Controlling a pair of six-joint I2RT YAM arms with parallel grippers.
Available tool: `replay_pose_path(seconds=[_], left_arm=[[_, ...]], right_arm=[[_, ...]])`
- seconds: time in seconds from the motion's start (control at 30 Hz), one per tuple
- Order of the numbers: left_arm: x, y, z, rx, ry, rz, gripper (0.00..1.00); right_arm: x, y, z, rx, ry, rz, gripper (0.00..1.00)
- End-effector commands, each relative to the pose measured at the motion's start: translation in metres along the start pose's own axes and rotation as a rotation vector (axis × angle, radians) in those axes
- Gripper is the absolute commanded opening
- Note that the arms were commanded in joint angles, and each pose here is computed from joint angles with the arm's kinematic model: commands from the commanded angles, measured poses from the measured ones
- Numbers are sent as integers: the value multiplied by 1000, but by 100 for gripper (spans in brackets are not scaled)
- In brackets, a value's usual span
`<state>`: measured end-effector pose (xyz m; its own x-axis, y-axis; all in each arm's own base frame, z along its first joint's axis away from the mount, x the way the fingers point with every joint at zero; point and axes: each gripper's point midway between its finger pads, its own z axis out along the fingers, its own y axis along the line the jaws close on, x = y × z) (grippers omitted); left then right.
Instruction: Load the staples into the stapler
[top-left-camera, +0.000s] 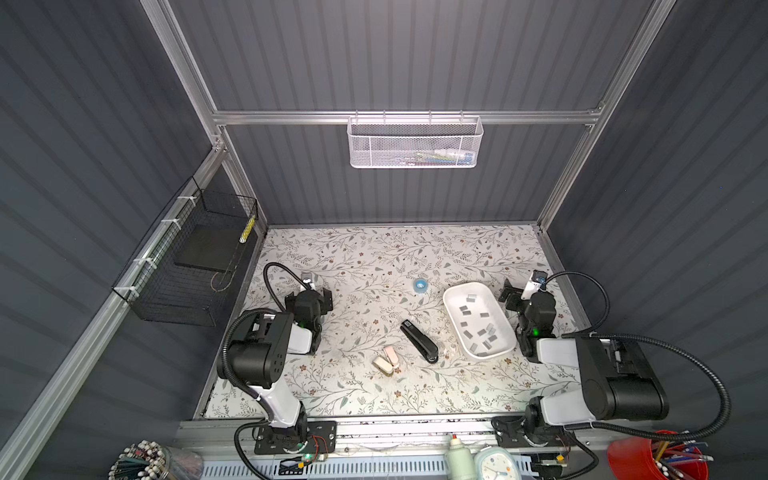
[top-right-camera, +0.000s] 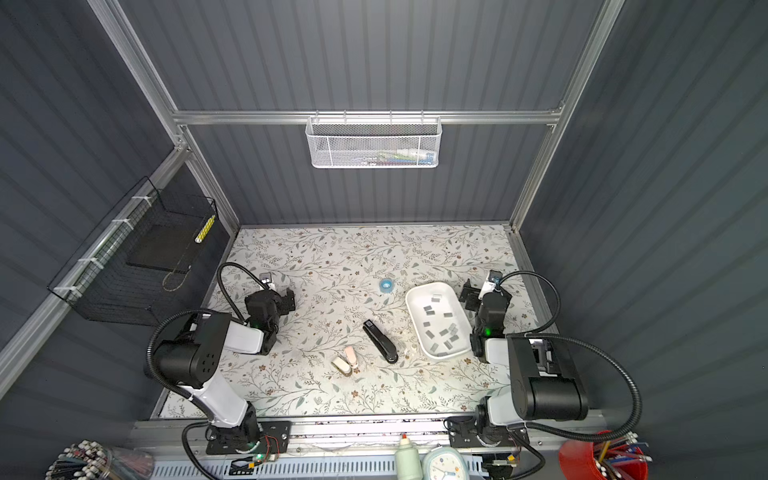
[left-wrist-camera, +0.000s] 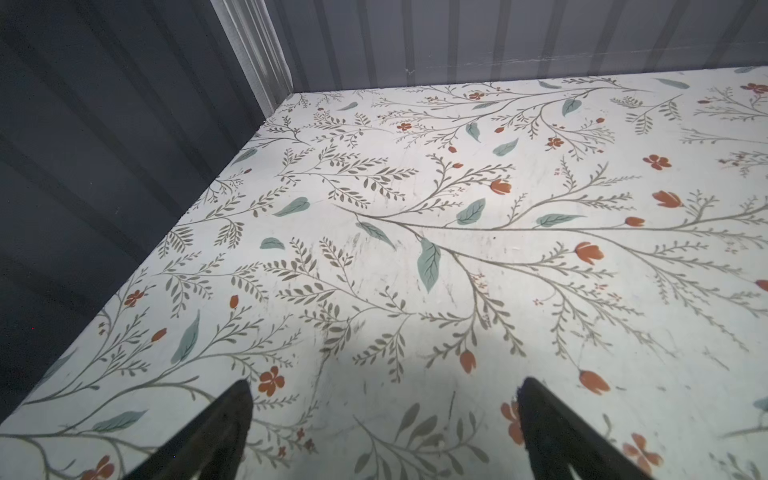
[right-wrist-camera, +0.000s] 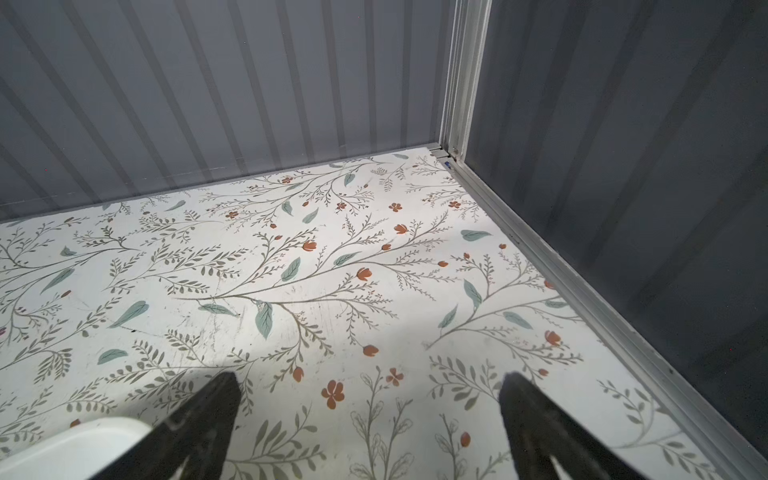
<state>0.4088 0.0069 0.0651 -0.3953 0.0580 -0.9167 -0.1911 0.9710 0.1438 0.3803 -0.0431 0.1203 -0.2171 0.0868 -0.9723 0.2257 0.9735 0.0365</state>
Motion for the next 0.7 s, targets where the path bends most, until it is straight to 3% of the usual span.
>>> replay_pose_path(seconds=[0.0,0.67], left_arm=[[-5,1,1,2,-18,-21,100],[-7,-3,-9,-34,-63,12,100]], right_arm=[[-1,0,-1,4,-12,-1,99],[-1,0,-1,2,-12,0,99]])
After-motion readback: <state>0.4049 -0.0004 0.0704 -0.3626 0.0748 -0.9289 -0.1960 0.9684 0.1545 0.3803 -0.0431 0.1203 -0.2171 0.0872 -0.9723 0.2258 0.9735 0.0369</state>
